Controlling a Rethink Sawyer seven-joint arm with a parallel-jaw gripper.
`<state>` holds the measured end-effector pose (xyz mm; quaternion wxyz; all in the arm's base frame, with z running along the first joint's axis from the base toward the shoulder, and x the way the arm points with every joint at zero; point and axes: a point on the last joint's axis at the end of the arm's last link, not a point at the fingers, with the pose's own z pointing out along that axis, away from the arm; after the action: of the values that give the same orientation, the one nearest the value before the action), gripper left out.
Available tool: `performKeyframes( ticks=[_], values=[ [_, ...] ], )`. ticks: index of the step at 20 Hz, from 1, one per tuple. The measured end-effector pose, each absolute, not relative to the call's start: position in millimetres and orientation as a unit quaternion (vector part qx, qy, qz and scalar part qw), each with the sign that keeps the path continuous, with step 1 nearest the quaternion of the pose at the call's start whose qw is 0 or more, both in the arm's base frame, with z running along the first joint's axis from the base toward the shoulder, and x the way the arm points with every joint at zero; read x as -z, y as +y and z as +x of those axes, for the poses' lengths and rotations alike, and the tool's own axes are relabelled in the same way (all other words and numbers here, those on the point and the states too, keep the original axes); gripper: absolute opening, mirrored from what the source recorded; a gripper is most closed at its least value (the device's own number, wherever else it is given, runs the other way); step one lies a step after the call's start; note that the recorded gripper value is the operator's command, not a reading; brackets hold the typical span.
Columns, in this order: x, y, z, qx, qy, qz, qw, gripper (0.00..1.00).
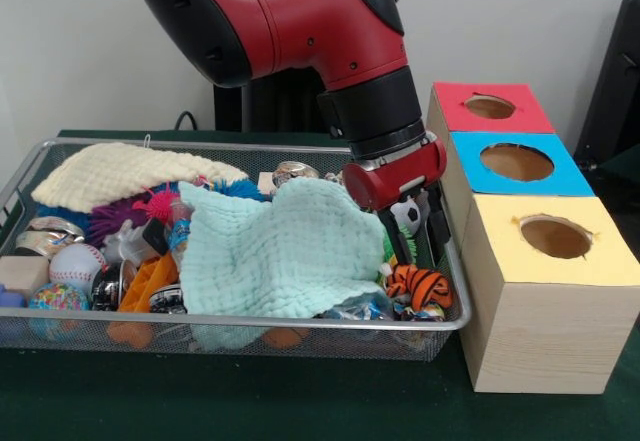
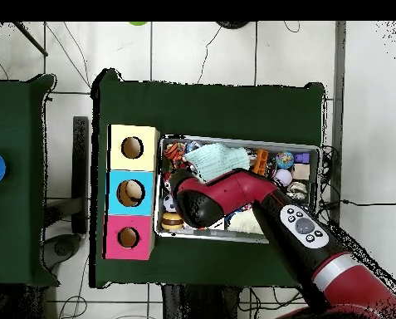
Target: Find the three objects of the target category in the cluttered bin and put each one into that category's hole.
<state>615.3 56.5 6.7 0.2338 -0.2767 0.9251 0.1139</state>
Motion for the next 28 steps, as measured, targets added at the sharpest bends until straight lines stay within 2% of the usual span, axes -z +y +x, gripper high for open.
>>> performKeyframes(
  ticks=[28],
  values=[
    [-15.7, 54.4, 621.4, -0.109, 0.926, -0.273, 0.238, 1.00]
  ],
)
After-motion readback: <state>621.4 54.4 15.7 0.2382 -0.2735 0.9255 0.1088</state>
